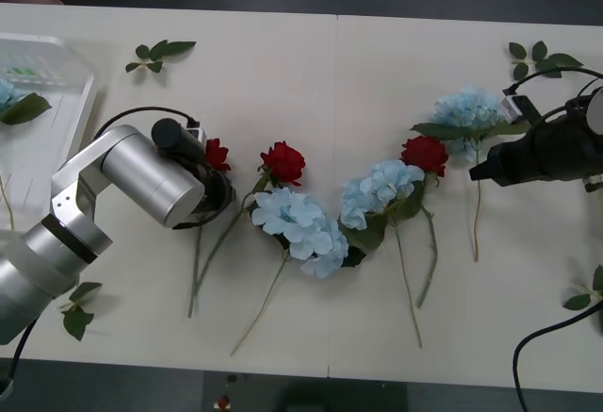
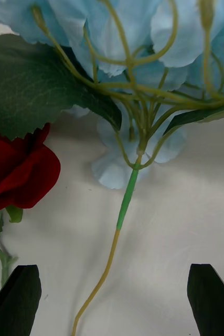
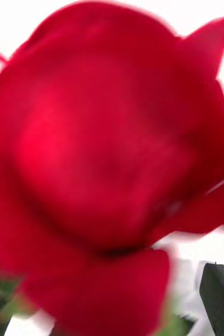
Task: Put the red flowers into the right box and the blue flowers into the left box
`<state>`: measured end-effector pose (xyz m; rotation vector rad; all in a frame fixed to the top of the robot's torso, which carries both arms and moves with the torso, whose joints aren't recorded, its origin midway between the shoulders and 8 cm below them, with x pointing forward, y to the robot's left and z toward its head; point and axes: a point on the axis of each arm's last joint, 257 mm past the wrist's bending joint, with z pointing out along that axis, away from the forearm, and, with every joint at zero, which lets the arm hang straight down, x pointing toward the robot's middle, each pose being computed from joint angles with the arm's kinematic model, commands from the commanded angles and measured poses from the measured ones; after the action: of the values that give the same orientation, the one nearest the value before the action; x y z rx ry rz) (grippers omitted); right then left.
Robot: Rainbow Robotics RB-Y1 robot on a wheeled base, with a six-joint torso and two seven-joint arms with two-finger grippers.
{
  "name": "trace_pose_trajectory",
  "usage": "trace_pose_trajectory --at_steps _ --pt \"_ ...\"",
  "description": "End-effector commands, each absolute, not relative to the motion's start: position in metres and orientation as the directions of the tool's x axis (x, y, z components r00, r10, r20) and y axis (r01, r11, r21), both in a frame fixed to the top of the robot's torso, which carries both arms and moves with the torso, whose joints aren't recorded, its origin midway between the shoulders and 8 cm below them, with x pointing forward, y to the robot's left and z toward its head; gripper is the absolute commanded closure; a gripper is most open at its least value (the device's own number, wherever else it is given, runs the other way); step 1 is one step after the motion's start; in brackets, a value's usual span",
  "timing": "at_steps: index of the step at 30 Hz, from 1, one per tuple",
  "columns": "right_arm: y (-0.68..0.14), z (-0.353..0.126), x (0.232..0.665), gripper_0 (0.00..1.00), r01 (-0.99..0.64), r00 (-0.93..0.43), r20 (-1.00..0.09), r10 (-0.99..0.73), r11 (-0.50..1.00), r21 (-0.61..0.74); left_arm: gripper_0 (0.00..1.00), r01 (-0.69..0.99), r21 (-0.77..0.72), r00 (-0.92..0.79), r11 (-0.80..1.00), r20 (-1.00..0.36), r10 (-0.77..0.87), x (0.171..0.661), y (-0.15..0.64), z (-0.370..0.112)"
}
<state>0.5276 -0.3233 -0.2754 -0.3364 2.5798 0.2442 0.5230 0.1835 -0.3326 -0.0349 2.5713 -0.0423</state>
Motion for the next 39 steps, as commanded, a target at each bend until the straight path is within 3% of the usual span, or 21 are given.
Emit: trace_pose_trajectory --at_steps 1,7,8,11,13,20,29,31,33,34,35,39 --pt "-0.318 -0.258 0.545 0.19 -0.262 -0.807 -0.566 -0.171 0.961 0.084 0.00 -0.009 -0.045 -0.816 0.999 -0.577 -0.033 0.544 0.170 -0.313" --pt "-0.315 -0.270 0.550 0.19 -0.249 -0.806 -0.567 -0.170 0.966 0.065 0.02 -0.009 -0.036 -0.816 0.999 -0.577 -0.028 0.545 0.173 -0.315" --pt "-0.312 -0.274 0.554 0.19 -0.250 -0.803 -0.571 -0.171 0.966 0.062 0.09 -0.008 -0.033 -0.818 0.999 -0.574 -0.026 0.544 0.173 -0.316" --pt "-0.311 -0.280 0.558 0.19 -0.243 -0.799 -0.577 -0.169 0.969 0.053 0.44 -0.009 -0.030 -0.820 1.000 -0.572 -0.024 0.544 0.174 -0.319" --pt "-0.309 -0.280 0.559 0.19 -0.245 -0.797 -0.579 -0.172 0.968 0.050 0.60 -0.009 -0.029 -0.821 1.000 -0.571 -0.024 0.544 0.174 -0.319" --pt "-0.309 -0.288 0.557 0.19 -0.234 -0.809 -0.565 -0.161 0.970 0.060 0.97 -0.016 -0.022 -0.829 1.000 -0.559 -0.026 0.540 0.177 -0.327" --pt "-0.313 -0.298 0.558 0.21 -0.219 -0.815 -0.560 -0.152 0.974 0.053 1.00 -0.019 0.009 -0.814 1.000 -0.581 -0.010 0.547 0.187 -0.321" --pt "-0.316 -0.298 0.558 0.32 -0.217 -0.814 -0.560 -0.154 0.975 0.047 1.00 -0.020 0.009 -0.807 1.000 -0.591 -0.011 0.549 0.190 -0.315" --pt "-0.315 -0.299 0.558 0.57 -0.218 -0.815 -0.559 -0.156 0.975 0.047 1.00 -0.017 0.012 -0.800 1.000 -0.600 -0.007 0.551 0.193 -0.310" --pt "-0.315 -0.298 0.558 0.89 -0.217 -0.814 -0.559 -0.157 0.975 0.044 1.00 -0.014 0.015 -0.791 1.000 -0.612 -0.002 0.554 0.196 -0.302" --pt "-0.315 -0.299 0.558 1.00 -0.218 -0.815 -0.557 -0.158 0.975 0.043 1.00 -0.010 0.017 -0.778 1.000 -0.628 0.003 0.557 0.198 -0.293" --pt "-0.315 -0.298 0.558 1.00 -0.218 -0.815 -0.558 -0.159 0.975 0.041 1.00 0.002 -0.024 -0.741 1.000 -0.671 -0.015 0.564 0.203 -0.255"
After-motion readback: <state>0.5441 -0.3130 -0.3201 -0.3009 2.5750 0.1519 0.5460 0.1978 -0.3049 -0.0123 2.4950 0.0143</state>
